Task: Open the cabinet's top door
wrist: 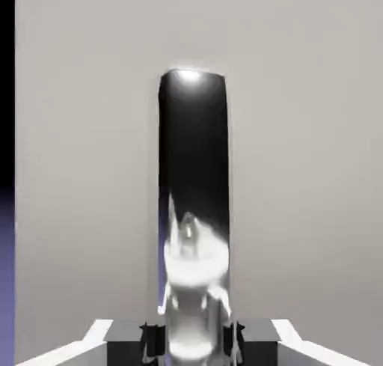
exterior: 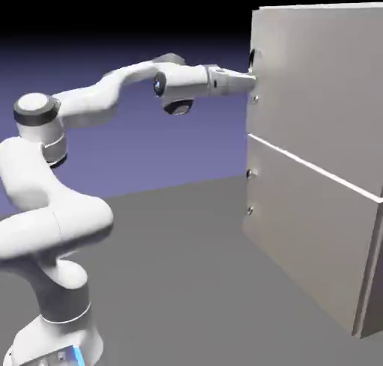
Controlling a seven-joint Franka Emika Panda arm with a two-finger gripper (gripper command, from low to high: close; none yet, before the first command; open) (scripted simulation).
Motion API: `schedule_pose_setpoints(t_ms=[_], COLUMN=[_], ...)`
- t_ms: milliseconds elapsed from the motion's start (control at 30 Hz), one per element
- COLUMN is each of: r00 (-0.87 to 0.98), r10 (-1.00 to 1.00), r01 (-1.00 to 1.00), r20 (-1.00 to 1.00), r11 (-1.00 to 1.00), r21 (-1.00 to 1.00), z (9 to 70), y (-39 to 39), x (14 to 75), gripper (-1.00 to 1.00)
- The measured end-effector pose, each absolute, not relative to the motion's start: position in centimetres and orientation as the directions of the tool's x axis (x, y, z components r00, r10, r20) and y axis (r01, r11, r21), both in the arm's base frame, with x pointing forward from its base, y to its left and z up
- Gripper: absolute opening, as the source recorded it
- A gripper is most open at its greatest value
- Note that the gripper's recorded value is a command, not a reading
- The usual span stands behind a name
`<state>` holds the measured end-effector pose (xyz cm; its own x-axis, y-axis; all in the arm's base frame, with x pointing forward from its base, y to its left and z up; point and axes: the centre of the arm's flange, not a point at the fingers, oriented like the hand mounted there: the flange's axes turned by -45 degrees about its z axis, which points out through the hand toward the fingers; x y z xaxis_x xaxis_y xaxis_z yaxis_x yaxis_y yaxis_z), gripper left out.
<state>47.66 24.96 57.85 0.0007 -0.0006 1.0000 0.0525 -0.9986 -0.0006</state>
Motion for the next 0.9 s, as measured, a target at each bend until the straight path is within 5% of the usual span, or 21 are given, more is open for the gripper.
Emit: schedule_pose_setpoints(t_ms=[900], r00=[0.000], r10=[-0.001], r01=[0.577], r20=[1.000], r11=[-0.817], r21=[0.000], z=[57.9], y=[8.5], x=[24.8], gripper=[-1.00])
